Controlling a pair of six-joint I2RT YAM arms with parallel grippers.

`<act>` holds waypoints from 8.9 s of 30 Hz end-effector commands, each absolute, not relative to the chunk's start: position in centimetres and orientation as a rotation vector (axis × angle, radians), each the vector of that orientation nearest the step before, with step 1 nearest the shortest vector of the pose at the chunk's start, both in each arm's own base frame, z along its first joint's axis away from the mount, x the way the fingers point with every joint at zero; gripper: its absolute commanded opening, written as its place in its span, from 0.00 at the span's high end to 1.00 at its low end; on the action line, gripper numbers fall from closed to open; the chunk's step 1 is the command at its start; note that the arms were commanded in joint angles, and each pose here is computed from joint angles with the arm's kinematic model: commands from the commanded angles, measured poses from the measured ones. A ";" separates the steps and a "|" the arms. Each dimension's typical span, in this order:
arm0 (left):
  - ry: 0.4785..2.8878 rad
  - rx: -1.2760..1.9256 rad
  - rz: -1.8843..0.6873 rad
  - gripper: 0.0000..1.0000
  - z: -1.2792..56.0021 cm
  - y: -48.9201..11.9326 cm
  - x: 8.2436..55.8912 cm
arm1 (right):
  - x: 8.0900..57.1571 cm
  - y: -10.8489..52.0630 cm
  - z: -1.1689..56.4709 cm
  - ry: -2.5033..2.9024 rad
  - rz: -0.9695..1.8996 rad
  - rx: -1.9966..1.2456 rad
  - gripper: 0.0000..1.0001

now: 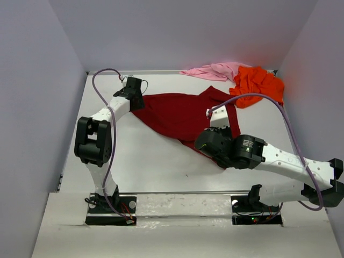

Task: Fold and stack the t-shirts
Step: Flatten out the crumpled T-shirt at the center of the board.

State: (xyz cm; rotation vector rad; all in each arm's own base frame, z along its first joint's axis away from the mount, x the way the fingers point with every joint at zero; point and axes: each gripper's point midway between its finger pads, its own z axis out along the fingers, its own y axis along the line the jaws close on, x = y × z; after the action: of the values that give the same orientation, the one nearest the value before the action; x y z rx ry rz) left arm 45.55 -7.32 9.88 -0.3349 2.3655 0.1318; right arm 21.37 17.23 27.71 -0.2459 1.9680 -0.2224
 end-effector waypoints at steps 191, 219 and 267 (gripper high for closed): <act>2.194 -0.382 -0.362 0.21 9.4 -22.9 53.8 | 19.4 17.2 21.1 2.111 -0.182 -0.310 1.00; 2.187 -0.377 -0.273 0.23 6.1 -19.4 55.5 | 18.7 15.9 20.1 2.133 -0.185 -0.297 1.00; 2.211 -0.321 -0.286 0.47 6.0 -20.8 55.4 | 18.9 16.9 18.9 2.147 -0.195 -0.335 1.00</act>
State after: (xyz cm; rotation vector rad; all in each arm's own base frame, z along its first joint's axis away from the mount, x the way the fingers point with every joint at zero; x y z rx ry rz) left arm 55.64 -21.17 4.34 -0.3305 2.2380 -0.3122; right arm 18.53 16.23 18.36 -0.3603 2.1676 -0.2248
